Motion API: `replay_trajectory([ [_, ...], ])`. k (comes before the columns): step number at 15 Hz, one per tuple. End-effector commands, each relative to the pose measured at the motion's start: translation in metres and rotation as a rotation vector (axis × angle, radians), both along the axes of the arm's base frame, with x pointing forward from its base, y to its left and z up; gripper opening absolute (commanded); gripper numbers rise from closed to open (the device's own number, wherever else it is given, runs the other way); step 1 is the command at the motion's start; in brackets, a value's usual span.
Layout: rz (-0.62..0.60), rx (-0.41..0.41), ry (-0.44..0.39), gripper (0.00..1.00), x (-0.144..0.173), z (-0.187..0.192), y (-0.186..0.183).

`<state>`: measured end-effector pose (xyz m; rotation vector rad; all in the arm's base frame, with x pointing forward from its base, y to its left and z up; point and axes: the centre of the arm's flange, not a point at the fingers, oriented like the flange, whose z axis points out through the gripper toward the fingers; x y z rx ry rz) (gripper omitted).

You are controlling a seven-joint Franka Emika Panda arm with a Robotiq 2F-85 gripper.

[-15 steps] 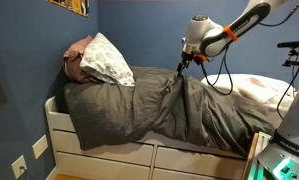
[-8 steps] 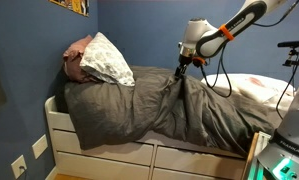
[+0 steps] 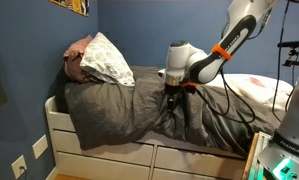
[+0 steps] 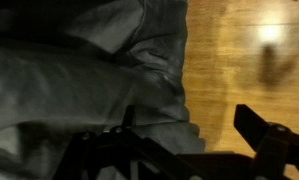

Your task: Move the blanket to the right

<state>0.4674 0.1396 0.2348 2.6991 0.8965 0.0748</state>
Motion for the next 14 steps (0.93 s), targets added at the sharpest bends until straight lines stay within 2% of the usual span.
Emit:
replay_trajectory([
  [1,0.184,-0.101,0.045,1.0,0.007,-0.075,0.037],
  [2,0.112,-0.056,0.042,1.0,-0.009,-0.036,0.021],
  [4,0.117,-0.061,0.067,1.0,-0.012,-0.054,0.027],
  [9,0.11,-0.058,0.04,1.0,-0.005,-0.041,0.023],
  [10,0.141,-0.142,0.028,1.0,0.0,-0.044,0.019],
  [11,0.208,-0.187,0.015,1.0,0.005,-0.05,0.019],
  [14,0.389,-0.229,-0.034,1.0,0.021,-0.073,0.04],
])
